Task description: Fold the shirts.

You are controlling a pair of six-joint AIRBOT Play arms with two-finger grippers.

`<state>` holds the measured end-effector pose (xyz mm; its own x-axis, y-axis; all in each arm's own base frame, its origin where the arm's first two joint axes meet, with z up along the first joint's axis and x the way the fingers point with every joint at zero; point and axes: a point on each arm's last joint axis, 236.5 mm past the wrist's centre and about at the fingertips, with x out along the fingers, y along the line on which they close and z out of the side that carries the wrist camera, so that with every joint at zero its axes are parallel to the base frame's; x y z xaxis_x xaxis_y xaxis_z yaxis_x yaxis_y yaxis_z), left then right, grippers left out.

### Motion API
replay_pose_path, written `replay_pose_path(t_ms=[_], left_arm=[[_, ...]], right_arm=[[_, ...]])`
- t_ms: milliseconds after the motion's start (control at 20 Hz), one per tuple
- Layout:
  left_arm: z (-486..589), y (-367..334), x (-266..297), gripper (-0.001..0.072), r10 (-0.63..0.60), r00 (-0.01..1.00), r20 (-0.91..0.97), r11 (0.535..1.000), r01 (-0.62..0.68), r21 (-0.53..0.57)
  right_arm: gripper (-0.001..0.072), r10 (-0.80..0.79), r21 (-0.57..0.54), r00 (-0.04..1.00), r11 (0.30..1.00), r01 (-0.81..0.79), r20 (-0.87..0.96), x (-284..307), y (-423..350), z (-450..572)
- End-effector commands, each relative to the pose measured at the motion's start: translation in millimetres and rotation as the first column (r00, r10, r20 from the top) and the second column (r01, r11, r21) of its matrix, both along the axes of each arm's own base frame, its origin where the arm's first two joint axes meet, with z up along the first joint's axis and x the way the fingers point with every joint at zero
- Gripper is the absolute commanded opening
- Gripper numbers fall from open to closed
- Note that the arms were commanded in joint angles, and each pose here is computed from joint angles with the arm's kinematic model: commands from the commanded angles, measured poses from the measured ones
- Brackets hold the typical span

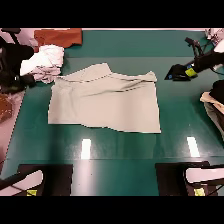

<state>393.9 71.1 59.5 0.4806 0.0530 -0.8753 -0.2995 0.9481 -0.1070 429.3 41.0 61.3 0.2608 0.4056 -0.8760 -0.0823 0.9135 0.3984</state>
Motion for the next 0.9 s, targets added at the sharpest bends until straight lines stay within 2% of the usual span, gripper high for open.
replay_pose_path(t_ms=[0,150,400,550,850], left_arm=[[-45,-19,-73,0.0584,-0.126,0.980,-0.154,0.992,0.125,-0.017],[-75,-54,-95,0.0583,-0.242,0.950,-0.197,0.965,0.216,-0.146],[-76,-47,-82,0.0582,-0.267,0.952,-0.151,0.962,0.256,-0.090],[-95,-52,-90,0.0582,-0.304,0.927,-0.220,0.950,0.280,-0.135],[-119,-64,-94,0.0582,-0.357,0.894,-0.272,0.928,0.307,-0.212]], right_arm=[[0.0591,-0.009,0.040,1.000,0.999,0.010,-0.011,-47,9,-11],[0.0590,0.005,0.030,1.000,1.000,-0.005,0.003,-79,14,-17],[0.0590,-0.022,0.007,0.991,1.000,0.021,0.129,-101,15,7],[0.0590,-0.044,0.000,0.981,0.999,0.045,0.188,-110,13,15],[0.0589,-0.148,0.033,0.974,0.989,0.145,0.172,-127,-8,8]])
